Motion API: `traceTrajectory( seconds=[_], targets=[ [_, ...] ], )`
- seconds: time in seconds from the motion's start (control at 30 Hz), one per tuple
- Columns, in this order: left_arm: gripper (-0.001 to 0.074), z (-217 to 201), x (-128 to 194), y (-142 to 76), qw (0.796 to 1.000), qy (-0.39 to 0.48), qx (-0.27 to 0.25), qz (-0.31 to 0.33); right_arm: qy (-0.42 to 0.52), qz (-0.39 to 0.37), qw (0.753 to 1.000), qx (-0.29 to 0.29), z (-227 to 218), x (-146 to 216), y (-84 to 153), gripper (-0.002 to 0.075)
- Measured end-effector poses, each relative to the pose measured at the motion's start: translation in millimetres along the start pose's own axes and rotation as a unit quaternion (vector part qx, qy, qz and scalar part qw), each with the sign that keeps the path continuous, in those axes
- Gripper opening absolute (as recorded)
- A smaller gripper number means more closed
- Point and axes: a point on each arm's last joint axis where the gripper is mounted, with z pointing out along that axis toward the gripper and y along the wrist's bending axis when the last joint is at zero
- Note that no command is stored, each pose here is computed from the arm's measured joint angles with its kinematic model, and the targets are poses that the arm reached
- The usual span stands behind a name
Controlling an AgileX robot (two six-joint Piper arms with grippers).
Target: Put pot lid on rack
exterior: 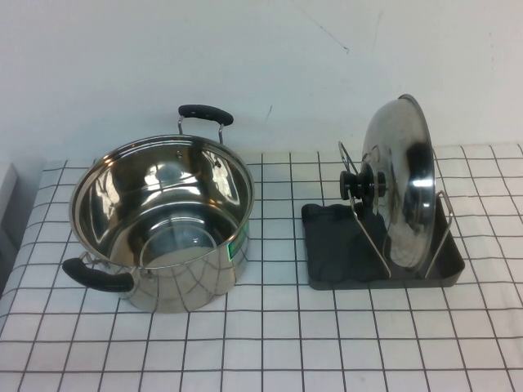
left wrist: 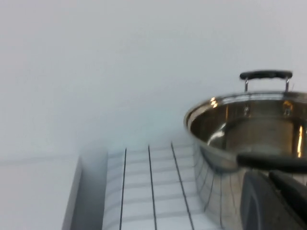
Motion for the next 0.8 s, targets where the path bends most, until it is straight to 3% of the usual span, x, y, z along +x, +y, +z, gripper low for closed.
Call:
traceTrajectory(
  seconds=[0.3,0.8],
  targets=[
    [-0.0002,-5.6,26.5,-3.4,0.990,0.142,0.005,-0.011,0.000,0.000,1.000,-0.001,-0.1,0.5,0.3,-0.0001],
    [-0.0002,-6.4,27.1,-3.3,0.988,0.153,0.001,-0.022,0.000,0.000,1.000,-0.001,-0.1,0.5,0.3,-0.0001]
  ],
)
